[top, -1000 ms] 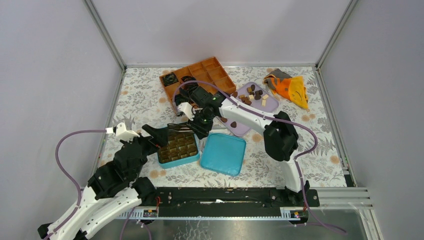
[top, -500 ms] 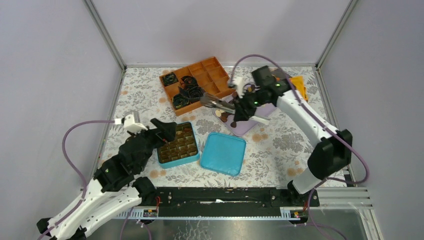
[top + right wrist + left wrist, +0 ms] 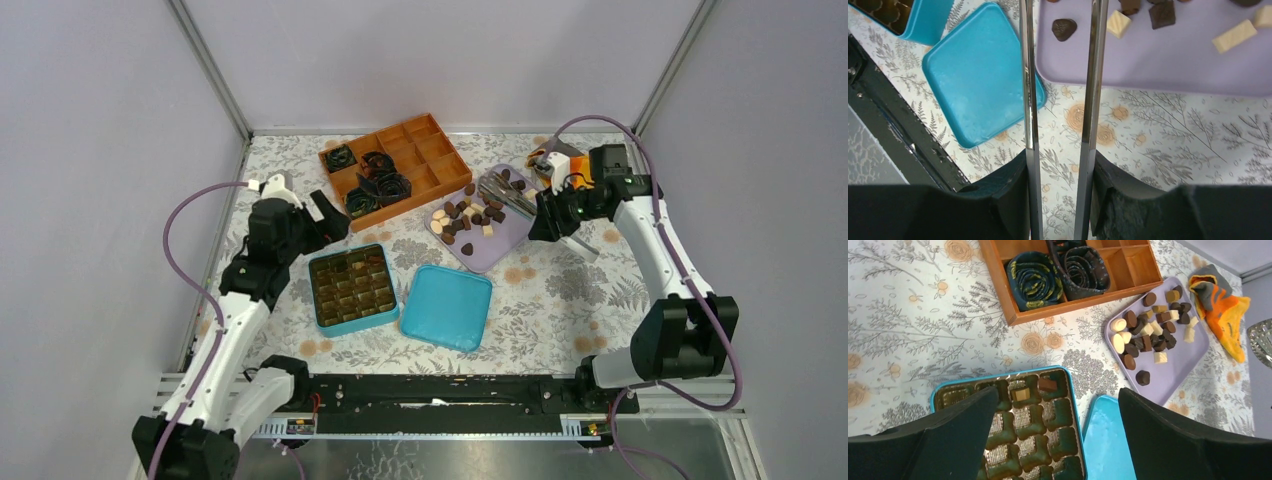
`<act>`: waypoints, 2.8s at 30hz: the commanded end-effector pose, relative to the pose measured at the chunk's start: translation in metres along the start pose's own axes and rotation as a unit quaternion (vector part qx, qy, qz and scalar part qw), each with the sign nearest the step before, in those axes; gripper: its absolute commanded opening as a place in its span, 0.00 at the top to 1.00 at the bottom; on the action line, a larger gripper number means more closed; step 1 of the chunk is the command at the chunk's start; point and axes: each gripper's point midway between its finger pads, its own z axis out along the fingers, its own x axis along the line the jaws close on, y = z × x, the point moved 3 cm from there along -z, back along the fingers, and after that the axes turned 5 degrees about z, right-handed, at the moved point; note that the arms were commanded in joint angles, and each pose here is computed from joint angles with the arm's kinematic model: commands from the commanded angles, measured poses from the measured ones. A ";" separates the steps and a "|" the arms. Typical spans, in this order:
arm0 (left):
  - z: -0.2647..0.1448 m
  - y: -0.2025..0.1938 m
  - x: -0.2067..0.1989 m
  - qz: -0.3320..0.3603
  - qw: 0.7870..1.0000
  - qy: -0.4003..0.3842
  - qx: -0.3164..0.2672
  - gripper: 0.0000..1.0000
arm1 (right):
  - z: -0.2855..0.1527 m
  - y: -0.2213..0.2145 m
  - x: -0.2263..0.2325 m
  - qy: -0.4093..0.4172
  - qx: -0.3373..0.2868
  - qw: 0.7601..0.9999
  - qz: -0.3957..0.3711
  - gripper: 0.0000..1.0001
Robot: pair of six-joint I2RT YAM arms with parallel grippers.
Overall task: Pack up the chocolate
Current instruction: Pick up the fake chocolate from the plate.
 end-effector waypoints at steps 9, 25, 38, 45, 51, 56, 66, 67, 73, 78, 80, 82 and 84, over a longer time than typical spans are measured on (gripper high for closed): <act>0.007 0.038 -0.009 0.060 0.995 -0.080 -0.024 0.01 | -0.023 0.001 -0.014 -0.051 -0.025 0.998 -0.014 0.55; 0.000 0.008 -0.001 0.109 0.985 -0.098 -0.089 0.01 | -0.019 0.000 -0.049 -0.133 -0.005 0.991 0.004 0.55; -0.030 0.008 -0.016 0.145 0.975 -0.115 -0.126 0.01 | 0.014 0.001 -0.116 -0.197 0.056 0.979 0.016 0.56; -0.025 0.004 -0.016 0.144 0.976 -0.114 -0.114 0.01 | 0.032 -0.004 -0.145 -0.217 0.088 0.972 0.026 0.56; -0.027 0.004 -0.021 0.143 0.974 -0.131 -0.115 0.01 | 0.035 -0.008 -0.153 -0.228 0.099 0.968 0.021 0.55; -0.028 0.003 -0.025 0.141 0.973 -0.143 -0.114 0.01 | 0.043 -0.008 -0.153 -0.229 0.114 0.967 0.010 0.54; -0.032 0.002 -0.032 0.143 0.970 -0.161 -0.114 0.01 | 0.059 -0.011 -0.150 -0.229 0.143 0.963 -0.003 0.54; -0.032 0.002 -0.032 0.143 0.970 -0.163 -0.112 0.01 | 0.058 -0.012 -0.150 -0.231 0.144 0.962 -0.003 0.54; -0.032 0.000 -0.035 0.145 0.969 -0.168 -0.111 0.01 | 0.061 -0.012 -0.147 -0.230 0.148 0.962 -0.008 0.57; -0.031 -0.001 -0.035 0.145 0.969 -0.170 -0.108 0.01 | 0.056 -0.008 -0.140 -0.224 0.129 0.966 -0.013 0.66; -0.031 -0.001 -0.036 0.145 0.969 -0.170 -0.107 0.01 | 0.056 -0.006 -0.137 -0.220 0.124 0.967 -0.012 0.73; -0.031 -0.002 -0.036 0.146 0.969 -0.171 -0.106 0.01 | 0.055 -0.006 -0.136 -0.219 0.123 0.968 -0.012 0.79; -0.031 -0.001 -0.036 0.146 0.969 -0.171 -0.106 0.01 | 0.054 -0.006 -0.135 -0.219 0.121 0.968 -0.013 0.83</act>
